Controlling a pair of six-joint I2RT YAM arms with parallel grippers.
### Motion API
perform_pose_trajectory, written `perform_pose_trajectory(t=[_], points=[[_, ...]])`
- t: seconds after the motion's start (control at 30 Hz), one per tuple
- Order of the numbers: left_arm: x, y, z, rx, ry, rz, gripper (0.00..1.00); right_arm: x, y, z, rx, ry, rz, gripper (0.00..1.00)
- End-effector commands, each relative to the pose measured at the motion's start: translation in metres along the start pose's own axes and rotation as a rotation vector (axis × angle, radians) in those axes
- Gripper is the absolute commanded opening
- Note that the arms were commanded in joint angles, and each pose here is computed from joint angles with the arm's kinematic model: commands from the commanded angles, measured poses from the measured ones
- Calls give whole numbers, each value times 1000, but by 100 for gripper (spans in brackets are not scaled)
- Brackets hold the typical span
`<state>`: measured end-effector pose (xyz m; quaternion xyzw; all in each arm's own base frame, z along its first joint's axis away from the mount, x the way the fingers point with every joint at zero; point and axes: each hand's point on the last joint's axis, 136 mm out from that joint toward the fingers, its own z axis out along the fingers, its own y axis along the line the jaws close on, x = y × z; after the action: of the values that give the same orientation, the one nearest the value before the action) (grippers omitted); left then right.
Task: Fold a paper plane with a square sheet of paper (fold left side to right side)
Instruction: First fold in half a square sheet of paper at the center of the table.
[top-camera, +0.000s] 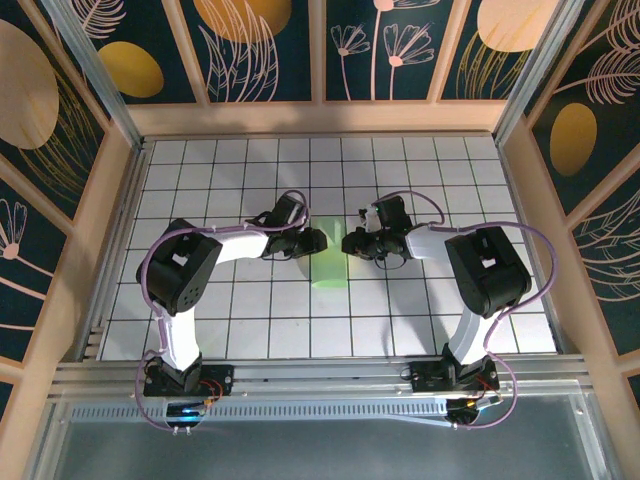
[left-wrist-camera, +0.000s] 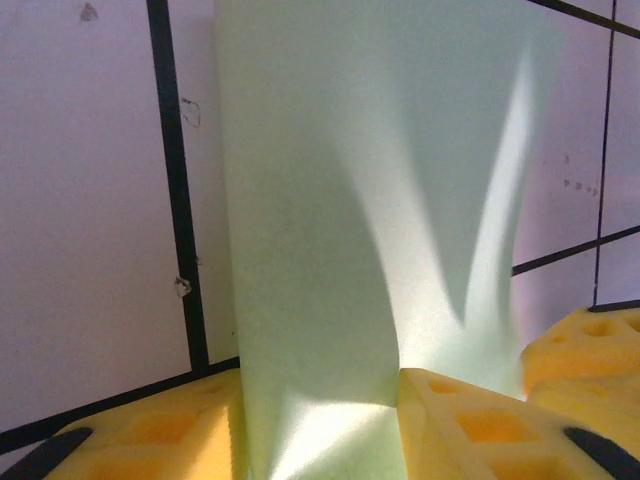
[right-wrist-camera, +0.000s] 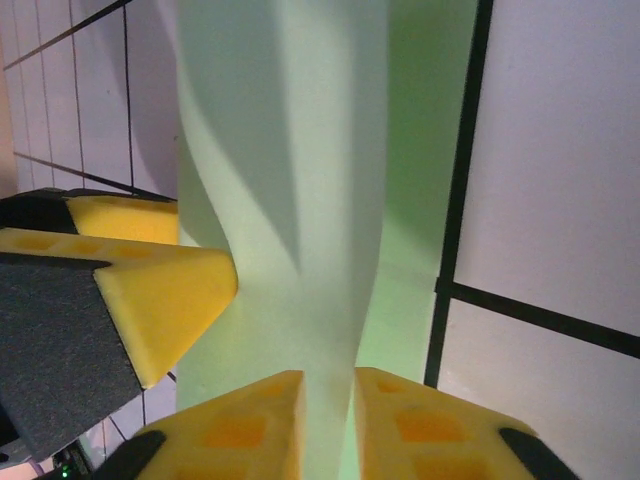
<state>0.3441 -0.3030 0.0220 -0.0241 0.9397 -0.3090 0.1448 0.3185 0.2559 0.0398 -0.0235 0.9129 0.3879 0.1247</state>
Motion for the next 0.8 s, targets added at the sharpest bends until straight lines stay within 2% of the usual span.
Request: perform_pose_trajectory(t=[0.0, 0.27, 0.5, 0.77], points=[[21, 36, 14, -150, 57, 4, 42, -4, -1, -3, 44, -7, -25, 28], [26, 54, 17, -261, 64, 33, 41, -20, -13, -32, 131, -94, -30, 42], [31, 60, 25, -325, 88, 70, 44, -26, -23, -53, 165, -147, -23, 43], [35, 69, 31, -409, 105, 103, 46, -26, -25, -60, 167, -163, -25, 43]])
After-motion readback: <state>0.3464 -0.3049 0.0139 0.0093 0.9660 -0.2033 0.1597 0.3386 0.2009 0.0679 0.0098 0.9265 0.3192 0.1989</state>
